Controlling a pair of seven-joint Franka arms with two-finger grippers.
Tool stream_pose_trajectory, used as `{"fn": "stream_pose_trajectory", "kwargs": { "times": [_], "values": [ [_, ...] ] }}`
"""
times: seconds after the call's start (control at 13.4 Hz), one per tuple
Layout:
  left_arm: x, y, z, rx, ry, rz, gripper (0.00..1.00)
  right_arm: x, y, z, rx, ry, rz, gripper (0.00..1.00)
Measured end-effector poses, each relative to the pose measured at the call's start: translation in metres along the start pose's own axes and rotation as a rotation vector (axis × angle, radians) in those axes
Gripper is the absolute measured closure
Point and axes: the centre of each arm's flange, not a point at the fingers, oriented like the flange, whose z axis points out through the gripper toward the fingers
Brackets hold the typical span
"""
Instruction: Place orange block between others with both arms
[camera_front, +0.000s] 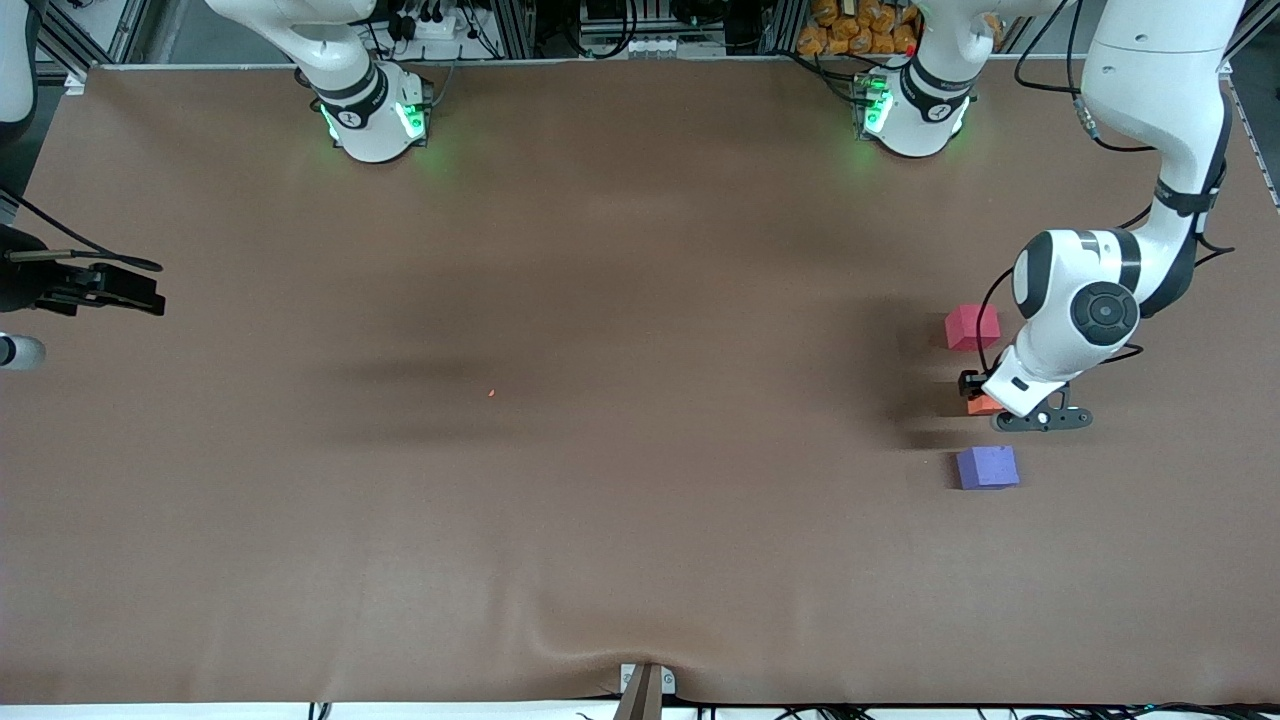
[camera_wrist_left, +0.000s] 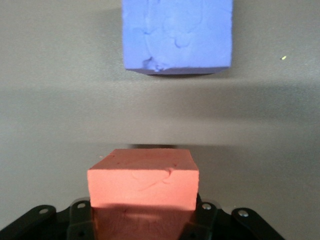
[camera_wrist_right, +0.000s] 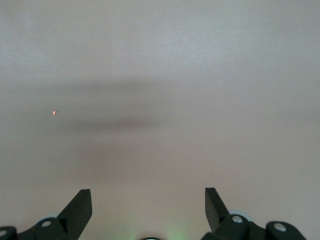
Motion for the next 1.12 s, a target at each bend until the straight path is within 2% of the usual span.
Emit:
{"fn": "stream_pose_trajectory", "kwargs": {
  "times": [0.52,0.6,0.82,1.12],
  "values": [
    [0.001,0.007,0.015,-0.004,0.012,0.013,0.39,0.0,0.0,0.0,0.0,0.0,0.001,0.0],
    [0.003,0.008,0.014,-0.005,0.016,0.014,0.35,0.0,0.0,0.0,0.0,0.0,0.001,0.0],
    [0.008,0.013,0.009,-0.007,0.038,0.021,0.02,0.0,0.001,0.0,0.0,0.0,0.001,0.0],
    [0.023,0.008,-0.034,-0.011,0.114,0.01,0.0,0.0,0.001,0.0,0.0,-0.001,0.001,0.0]
  ]
}}
